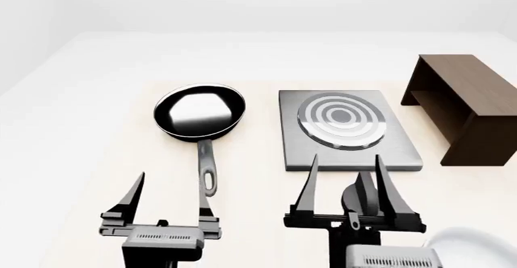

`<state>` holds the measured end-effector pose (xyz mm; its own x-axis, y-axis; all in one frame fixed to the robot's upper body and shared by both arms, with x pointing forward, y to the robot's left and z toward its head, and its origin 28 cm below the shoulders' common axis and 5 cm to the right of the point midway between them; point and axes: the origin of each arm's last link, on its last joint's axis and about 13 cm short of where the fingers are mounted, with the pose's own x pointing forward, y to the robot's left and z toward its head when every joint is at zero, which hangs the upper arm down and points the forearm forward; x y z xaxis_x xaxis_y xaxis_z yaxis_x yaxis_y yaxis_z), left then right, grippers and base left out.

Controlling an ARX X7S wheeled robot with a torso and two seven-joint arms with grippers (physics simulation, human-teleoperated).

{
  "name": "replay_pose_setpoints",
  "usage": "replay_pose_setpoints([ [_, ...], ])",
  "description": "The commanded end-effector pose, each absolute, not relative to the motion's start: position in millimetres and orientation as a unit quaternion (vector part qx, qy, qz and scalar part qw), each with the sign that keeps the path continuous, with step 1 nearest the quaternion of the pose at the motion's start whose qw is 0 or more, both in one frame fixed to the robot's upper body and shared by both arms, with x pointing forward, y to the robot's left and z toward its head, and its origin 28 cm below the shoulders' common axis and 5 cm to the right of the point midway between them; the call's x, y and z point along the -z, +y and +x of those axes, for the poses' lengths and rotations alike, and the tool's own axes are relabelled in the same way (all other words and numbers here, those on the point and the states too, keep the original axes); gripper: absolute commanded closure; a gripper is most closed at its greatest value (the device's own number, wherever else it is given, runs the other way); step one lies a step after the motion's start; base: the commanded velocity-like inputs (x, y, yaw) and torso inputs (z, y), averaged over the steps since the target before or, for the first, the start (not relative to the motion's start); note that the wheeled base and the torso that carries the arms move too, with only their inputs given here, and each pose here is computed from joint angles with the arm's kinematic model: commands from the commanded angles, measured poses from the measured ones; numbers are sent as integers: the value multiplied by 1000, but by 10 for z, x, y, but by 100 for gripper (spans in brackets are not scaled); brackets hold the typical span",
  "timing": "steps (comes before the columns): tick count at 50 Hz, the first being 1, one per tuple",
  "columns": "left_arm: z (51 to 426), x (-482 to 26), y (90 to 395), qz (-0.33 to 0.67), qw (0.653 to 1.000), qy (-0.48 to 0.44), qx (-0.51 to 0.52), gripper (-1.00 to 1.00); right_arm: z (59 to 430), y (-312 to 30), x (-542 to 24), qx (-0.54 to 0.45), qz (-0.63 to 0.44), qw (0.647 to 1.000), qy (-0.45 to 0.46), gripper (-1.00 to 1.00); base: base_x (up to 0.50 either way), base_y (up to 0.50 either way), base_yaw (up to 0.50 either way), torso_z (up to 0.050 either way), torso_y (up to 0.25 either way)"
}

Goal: Turn on the stove.

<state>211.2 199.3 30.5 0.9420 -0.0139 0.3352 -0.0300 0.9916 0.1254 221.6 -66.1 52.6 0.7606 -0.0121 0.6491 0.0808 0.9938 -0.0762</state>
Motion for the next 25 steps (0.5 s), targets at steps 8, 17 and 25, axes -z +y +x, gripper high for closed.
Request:
replay_pose_setpoints([
  [8,2043,-259,1952,65,983,-172,-4,-100,2160,-668,-638,24,-43,934,-353,-100,0,0,0,0,0],
  [17,2002,-250,1948,66,983,-172,-4,-100,2117,-642,-684,16,-47,929,-366,-100,0,0,0,0,0],
  [25,2013,-249,1939,66,983,-172,-4,-100,2205,-602,-726,5,-53,934,-355,-100,0,0,0,0,0],
])
